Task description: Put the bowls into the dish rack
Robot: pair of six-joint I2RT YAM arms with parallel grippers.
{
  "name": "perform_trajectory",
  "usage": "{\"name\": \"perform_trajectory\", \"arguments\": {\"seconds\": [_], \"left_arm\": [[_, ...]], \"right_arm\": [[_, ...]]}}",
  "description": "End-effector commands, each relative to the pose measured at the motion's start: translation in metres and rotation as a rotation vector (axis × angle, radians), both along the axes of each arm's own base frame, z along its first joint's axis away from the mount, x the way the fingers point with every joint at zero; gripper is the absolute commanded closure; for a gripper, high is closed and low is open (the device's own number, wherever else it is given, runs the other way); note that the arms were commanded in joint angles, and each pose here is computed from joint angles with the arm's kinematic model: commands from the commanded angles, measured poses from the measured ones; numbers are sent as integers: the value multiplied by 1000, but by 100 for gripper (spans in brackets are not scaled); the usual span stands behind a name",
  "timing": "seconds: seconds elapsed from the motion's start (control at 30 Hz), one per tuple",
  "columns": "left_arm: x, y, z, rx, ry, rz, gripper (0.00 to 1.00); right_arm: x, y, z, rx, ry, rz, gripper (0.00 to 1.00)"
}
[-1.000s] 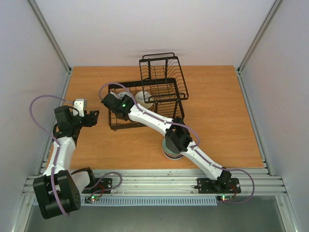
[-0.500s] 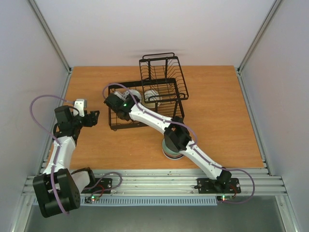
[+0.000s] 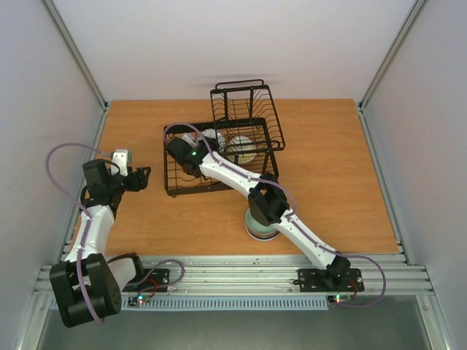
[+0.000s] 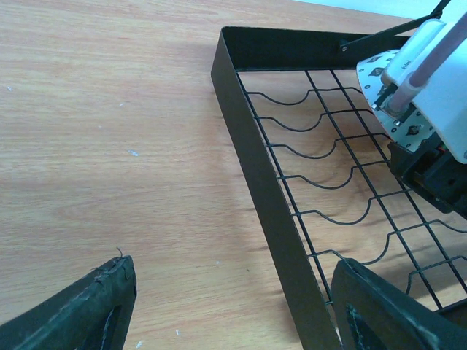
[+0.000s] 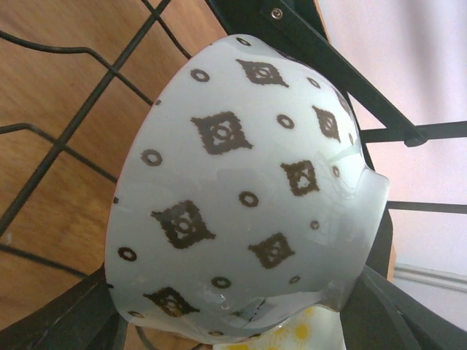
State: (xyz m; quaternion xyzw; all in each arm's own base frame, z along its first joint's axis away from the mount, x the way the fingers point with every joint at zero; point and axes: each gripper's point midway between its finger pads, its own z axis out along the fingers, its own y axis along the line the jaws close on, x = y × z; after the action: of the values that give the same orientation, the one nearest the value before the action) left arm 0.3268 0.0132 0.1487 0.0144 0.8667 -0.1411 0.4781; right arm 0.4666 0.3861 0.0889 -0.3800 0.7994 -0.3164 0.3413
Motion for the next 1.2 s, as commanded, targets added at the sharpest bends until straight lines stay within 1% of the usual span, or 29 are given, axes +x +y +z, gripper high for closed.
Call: {"name": "perform_trajectory", "arguments": {"seconds": [0.0,0.07,0.2,0.3,0.43,0.53,0.63,0.67,0.7,0.77,0.83,1.0,1.17], "left_arm": [[5,0,4,-1,-35,-9,26],[5,0,4,-1,-34,-11,26],[5,0,3,-1,-33,-12,26],[5,0,3,0,-32,-12,26],[5,0,3,3,-33,-12,26],[5,0,3,3,-33,-14,26],[5,0,3,1,-31,-15,26],[5,0,3,1,-31,-15,26],[5,0,2,2,-30,-16,26],[6,0,3,3,-32,-16,26],[6,0,3,3,-31,-16,26],[6,0,2,6,-31,-17,26],[6,0,2,5,-32,-19,26]], "right_arm": [[12,-7,4,-63,-47,-13,98],[15,-9,-1,-86,-52,-14,94],[18,-11,-8,-103,-49,-13,74],[19,-10,-11,-92,-43,-13,55],[19,-8,-13,-79,-36,-5,38],[17,-7,-14,-65,-19,0,29],[14,-4,-15,-46,5,10,15],[13,-4,-15,-41,12,11,12],[12,-3,-16,-38,17,15,10],[10,-2,-16,-31,28,22,4],[8,0,-16,-25,35,28,2],[-1,7,-8,10,45,44,1],[-21,22,10,66,55,84,1]]}}
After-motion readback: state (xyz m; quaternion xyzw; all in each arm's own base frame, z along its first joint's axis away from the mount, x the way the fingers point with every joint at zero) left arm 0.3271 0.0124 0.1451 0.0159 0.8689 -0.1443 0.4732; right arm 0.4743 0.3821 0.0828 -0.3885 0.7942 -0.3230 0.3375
